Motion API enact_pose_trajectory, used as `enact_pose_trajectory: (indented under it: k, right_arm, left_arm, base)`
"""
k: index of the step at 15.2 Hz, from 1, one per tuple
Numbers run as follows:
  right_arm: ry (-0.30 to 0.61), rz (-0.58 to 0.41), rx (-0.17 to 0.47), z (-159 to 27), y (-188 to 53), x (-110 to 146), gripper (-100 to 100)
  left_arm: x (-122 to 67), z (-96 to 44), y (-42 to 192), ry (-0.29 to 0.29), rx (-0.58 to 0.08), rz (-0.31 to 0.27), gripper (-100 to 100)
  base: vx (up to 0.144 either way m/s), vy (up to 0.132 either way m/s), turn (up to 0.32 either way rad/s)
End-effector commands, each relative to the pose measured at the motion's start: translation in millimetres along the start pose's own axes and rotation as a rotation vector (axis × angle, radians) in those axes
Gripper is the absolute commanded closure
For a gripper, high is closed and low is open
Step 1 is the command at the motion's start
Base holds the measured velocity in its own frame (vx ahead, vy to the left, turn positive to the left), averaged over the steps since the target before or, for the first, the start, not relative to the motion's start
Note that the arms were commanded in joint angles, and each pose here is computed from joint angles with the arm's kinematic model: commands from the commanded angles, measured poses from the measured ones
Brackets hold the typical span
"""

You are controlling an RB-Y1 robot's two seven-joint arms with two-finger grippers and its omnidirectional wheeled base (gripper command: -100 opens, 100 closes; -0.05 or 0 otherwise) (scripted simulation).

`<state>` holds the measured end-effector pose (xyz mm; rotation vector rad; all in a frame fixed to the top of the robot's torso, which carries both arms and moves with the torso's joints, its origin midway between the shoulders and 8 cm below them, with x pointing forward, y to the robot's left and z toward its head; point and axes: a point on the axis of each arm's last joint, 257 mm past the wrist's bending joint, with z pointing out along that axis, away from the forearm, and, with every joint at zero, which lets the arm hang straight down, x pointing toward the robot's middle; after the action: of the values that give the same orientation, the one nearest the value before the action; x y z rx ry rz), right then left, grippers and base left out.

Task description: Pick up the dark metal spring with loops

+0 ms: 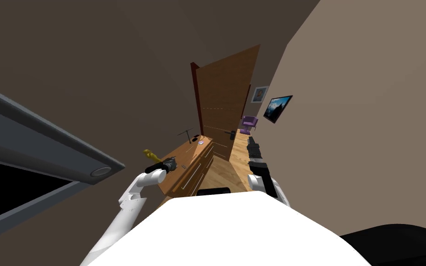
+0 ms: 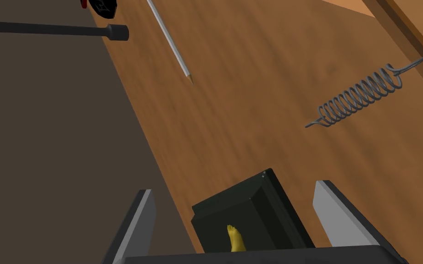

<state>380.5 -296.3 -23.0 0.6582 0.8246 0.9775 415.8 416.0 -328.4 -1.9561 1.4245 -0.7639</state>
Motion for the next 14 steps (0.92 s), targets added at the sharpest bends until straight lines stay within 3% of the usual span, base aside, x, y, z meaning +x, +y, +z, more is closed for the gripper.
enact_pose_trajectory:
  k: [1,4,14]
  right_arm:
    - [0.000,0.000,0.000,0.0,0,0,0]
    - [0.000,0.000,0.000,0.0,0,0,0]
    - [0.000,0.000,0.000,0.0,0,0,0]
  left_arm:
    - [-10.6,3.4,11,-0.017,-0.055,-0.031,-100]
    - [-12.4,2.7,19,-0.025,-0.088,-0.031,-100]
    - [-42.7,1.4,65,-0.088,-0.311,-0.139,-100]
  base:
    - [0.039,-0.021,-0.040]
    - [0.039,-0.019,-0.019]
    - [0.046,-0.022,-0.032]
